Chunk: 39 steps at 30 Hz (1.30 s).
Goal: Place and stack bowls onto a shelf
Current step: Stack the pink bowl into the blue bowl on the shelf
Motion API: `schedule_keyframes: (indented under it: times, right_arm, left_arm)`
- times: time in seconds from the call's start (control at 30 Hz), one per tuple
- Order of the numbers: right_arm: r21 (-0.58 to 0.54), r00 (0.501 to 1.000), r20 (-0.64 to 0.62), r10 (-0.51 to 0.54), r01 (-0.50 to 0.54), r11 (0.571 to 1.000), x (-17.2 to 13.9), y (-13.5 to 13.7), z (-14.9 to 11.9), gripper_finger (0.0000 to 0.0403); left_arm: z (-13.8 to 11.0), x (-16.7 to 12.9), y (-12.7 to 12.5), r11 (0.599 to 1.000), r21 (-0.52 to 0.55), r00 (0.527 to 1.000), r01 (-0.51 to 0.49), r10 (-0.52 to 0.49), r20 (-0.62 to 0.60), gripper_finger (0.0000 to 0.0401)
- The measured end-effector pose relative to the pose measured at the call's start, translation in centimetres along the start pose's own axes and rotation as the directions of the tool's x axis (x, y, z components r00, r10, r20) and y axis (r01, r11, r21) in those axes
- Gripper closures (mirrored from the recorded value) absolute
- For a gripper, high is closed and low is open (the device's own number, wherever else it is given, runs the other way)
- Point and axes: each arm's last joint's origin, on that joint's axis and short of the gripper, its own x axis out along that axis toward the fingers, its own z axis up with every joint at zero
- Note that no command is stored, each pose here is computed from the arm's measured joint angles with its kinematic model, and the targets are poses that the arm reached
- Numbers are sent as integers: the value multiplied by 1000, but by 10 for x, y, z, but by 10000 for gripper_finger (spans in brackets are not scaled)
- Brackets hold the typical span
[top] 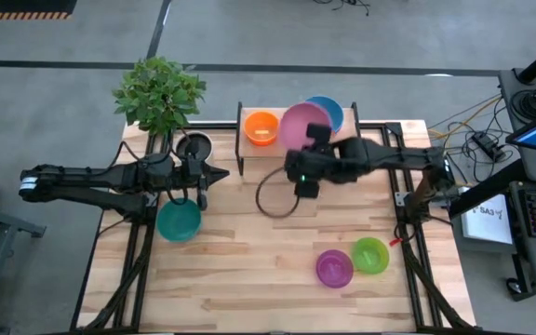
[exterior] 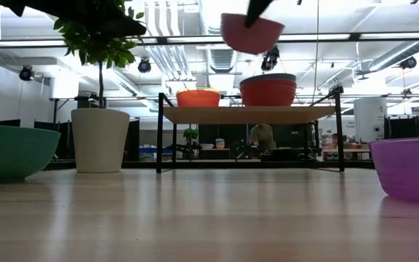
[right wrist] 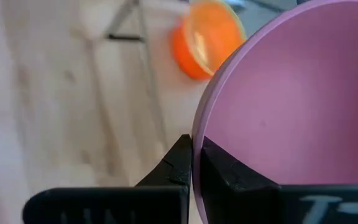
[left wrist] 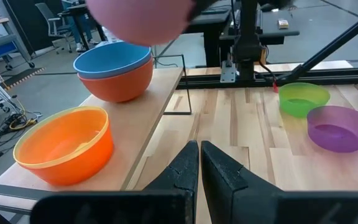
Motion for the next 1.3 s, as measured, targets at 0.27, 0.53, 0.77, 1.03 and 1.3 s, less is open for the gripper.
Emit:
schedule_keyframes:
  times: [0.27, 0.53, 0.77, 1.03, 1.3]
  right_arm:
    - [83, 987, -159, -19, 32, 996, 39, -63, -17, 394]
    - [219, 974, -179, 137, -97, 971, 61, -102, -33, 394]
    - [259, 973, -142, 184, -143, 955, 65, -110, -34, 367]
    - [257, 976, -123, 178, -142, 956, 63, -111, -33, 329]
    - [302, 977, 73, 198, -211, 930, 46, -119, -26, 326]
  left_arm:
    - [0, 0, 0, 1000, 0, 1000, 0, 0, 0, 400]
    - [0, 0, 0, 1000, 10, 1000, 0, 0, 0, 400]
    - [0, 0, 0, 1000, 13, 1000, 0, 0, 0, 400]
    - [0, 0, 0, 1000, 13, 1000, 0, 0, -1, 400]
    - [0, 0, 0, 1000, 15, 1000, 0, 0, -1, 400]
